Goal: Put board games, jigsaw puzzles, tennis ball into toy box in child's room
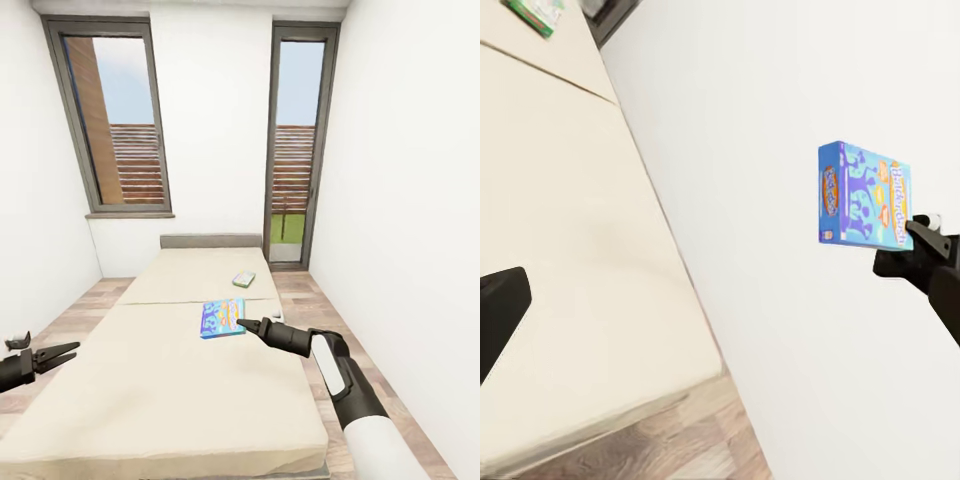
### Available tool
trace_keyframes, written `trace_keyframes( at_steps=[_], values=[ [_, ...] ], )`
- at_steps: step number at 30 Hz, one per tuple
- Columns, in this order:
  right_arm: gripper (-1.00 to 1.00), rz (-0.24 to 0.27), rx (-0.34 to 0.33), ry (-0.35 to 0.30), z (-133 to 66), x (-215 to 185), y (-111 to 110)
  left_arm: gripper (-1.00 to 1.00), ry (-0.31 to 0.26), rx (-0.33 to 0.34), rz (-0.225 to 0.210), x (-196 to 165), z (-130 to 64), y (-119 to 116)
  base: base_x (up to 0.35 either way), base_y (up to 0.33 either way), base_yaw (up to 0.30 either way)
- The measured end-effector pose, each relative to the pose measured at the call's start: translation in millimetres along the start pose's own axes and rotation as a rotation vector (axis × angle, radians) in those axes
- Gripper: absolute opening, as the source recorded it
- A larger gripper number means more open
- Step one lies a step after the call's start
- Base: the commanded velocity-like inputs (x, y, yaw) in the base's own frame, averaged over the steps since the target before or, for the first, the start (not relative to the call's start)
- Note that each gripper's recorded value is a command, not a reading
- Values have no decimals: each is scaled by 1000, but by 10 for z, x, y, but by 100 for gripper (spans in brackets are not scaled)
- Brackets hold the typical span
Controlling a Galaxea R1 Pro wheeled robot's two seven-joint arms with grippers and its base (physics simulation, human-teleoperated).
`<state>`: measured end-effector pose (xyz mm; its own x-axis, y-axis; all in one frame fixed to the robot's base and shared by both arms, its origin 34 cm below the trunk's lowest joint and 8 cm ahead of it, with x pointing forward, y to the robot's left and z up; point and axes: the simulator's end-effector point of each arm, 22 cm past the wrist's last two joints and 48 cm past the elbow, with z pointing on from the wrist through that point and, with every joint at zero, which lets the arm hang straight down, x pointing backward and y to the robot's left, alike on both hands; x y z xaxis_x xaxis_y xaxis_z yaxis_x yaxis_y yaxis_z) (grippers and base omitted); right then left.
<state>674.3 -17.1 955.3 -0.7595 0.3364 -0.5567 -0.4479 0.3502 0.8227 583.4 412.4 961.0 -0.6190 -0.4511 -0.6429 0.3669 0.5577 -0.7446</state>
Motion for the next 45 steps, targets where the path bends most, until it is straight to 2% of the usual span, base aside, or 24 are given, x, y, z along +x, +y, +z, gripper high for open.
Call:
trace_keyframes(
  at_steps=[25, 34, 45],
  values=[
    [-100, 3, 4, 4, -13, -211, 319, 100, 1, 0, -7, -267, -62, -294, -65, 0, 290],
    [-100, 9, 71, 6, -5, -269, 286, 100, 2, -3, -9, -353, -86, -384, 0, 0, 290],
    [-100, 13, 82, 7, -15, -346, 387, 100, 4, -5, -12, -450, -115, -491, 0, 0, 290]
  ],
)
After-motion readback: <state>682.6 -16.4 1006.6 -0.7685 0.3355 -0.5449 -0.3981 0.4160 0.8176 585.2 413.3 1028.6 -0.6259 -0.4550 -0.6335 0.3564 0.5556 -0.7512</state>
